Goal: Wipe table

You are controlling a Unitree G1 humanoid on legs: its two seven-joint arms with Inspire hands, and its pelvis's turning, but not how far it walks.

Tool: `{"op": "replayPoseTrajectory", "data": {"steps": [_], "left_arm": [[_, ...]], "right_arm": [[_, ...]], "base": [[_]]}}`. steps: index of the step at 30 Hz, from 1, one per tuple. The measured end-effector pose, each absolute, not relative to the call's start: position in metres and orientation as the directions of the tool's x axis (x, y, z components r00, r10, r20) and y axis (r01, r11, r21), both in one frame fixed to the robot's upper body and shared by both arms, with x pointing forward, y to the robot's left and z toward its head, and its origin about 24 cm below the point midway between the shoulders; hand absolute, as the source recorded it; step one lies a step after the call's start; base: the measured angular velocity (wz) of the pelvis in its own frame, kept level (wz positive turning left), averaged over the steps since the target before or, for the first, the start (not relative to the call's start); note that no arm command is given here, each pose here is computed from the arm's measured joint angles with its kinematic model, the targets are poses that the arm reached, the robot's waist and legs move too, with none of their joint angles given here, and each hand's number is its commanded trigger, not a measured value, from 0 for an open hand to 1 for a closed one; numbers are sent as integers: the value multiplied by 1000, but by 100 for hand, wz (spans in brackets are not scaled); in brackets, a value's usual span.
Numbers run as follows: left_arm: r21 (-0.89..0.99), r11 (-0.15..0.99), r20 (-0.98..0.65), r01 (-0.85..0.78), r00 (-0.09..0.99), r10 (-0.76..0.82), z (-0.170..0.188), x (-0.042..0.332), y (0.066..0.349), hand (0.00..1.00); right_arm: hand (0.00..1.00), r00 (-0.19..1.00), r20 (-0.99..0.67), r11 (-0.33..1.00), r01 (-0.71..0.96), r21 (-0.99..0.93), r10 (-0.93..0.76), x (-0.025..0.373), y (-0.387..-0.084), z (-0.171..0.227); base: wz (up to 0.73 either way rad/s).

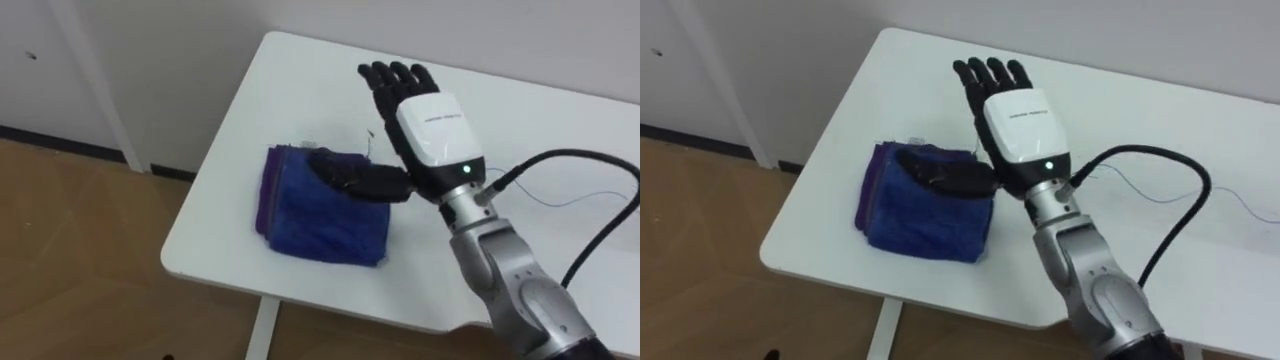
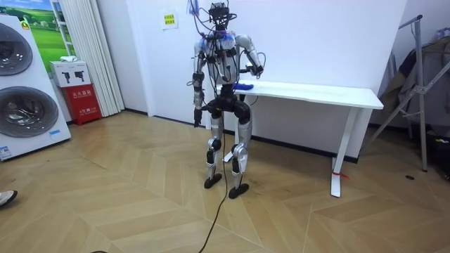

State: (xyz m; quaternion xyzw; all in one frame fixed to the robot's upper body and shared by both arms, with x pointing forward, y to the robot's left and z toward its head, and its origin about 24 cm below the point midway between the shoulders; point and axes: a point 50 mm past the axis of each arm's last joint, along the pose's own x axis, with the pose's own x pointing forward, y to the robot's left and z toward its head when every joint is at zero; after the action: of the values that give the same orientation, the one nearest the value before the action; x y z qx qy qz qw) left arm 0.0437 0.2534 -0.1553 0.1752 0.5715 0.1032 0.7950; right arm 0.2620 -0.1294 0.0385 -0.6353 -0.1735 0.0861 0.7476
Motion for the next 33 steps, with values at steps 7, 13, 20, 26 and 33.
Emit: {"op": "replayPoseTrajectory", "data": {"steps": [7, 13, 20, 26, 33], "left_arm": [[397, 917, -872, 37, 325, 365, -155, 44, 254, 0], [406, 912, -865, 52, 343, 366, -154, 47, 254, 0], [423, 905, -854, 43, 354, 382, -153, 50, 254, 0], [421, 905, -855, 49, 354, 379, -154, 50, 252, 0], [417, 908, -854, 45, 362, 374, -154, 50, 249, 0]], "right_arm": [[0, 924, 64, 172, -2, -985, 377, 244, -125, 18], [0, 935, -9, 151, -67, -986, 354, 238, -129, 6], [0, 932, -187, 68, -218, -974, 312, 220, -140, -29], [0, 926, -229, 22, -247, -969, 300, 214, -143, -36], [0, 927, -233, 20, -250, -968, 294, 213, -144, -36]], "base": [[0], [2], [4], [0], [0]]}}
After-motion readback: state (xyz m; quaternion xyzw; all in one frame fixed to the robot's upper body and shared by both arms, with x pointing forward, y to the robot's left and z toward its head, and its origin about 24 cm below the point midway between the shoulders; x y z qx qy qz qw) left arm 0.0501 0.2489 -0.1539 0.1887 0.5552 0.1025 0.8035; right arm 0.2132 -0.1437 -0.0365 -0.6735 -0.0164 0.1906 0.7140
